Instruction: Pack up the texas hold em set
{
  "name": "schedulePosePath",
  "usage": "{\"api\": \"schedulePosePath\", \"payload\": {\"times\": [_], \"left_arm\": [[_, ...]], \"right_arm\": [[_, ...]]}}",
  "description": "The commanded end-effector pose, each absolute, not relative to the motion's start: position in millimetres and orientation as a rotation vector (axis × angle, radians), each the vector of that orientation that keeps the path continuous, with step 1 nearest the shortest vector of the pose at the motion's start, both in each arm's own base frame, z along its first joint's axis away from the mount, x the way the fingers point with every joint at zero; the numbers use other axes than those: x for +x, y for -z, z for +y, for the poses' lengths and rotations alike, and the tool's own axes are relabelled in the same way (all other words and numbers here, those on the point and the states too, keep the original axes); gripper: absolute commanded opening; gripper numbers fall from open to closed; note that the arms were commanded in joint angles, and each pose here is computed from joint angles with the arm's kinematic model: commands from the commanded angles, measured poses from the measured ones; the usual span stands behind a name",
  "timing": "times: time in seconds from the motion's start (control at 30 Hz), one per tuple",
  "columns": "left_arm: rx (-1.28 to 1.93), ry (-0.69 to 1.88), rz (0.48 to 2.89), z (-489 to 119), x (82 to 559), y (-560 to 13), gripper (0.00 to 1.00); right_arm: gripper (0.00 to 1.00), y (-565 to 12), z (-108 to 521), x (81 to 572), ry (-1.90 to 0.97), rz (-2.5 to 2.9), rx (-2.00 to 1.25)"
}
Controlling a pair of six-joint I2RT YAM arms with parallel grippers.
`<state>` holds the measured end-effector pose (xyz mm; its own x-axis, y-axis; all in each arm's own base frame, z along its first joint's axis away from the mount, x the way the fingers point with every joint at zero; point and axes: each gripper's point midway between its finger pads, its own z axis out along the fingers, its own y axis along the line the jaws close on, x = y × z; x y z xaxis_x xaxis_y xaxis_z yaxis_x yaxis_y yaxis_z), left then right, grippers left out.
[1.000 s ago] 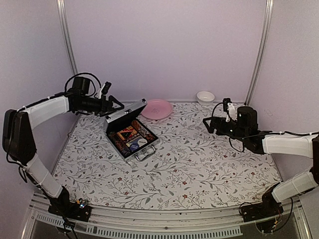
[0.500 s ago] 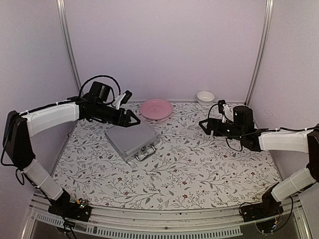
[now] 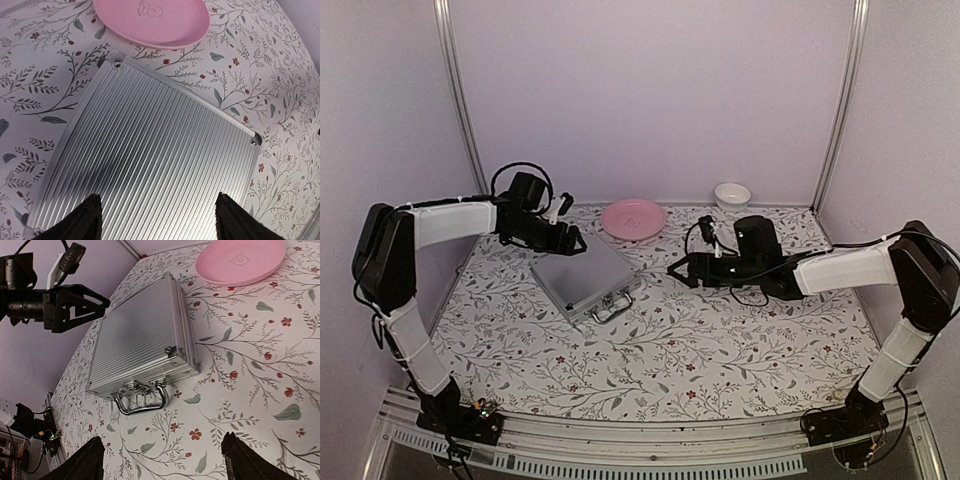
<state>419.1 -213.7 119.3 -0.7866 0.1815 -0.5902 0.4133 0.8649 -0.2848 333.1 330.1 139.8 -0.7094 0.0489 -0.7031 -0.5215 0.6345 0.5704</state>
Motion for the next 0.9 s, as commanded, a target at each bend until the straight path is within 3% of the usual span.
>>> {"api": "schedulePosePath", "payload": {"times": [0.0, 0.33, 0.87], "left_arm": [[0.480, 0.600, 2.443, -221, 421, -129, 0.76], [0.603, 0.698, 2.509, -239, 377, -106, 0.45], [0.627, 0.562, 2.659, -221, 357, -54, 0.40]], "right_arm": [[0.81, -140, 389, 311, -1.199, 2.153, -0.507], [0.74, -106, 460, 301, -1.314, 2.210, -0.626], [0.69, -64, 492, 319, -1.268, 2.299, -0.628]]}}
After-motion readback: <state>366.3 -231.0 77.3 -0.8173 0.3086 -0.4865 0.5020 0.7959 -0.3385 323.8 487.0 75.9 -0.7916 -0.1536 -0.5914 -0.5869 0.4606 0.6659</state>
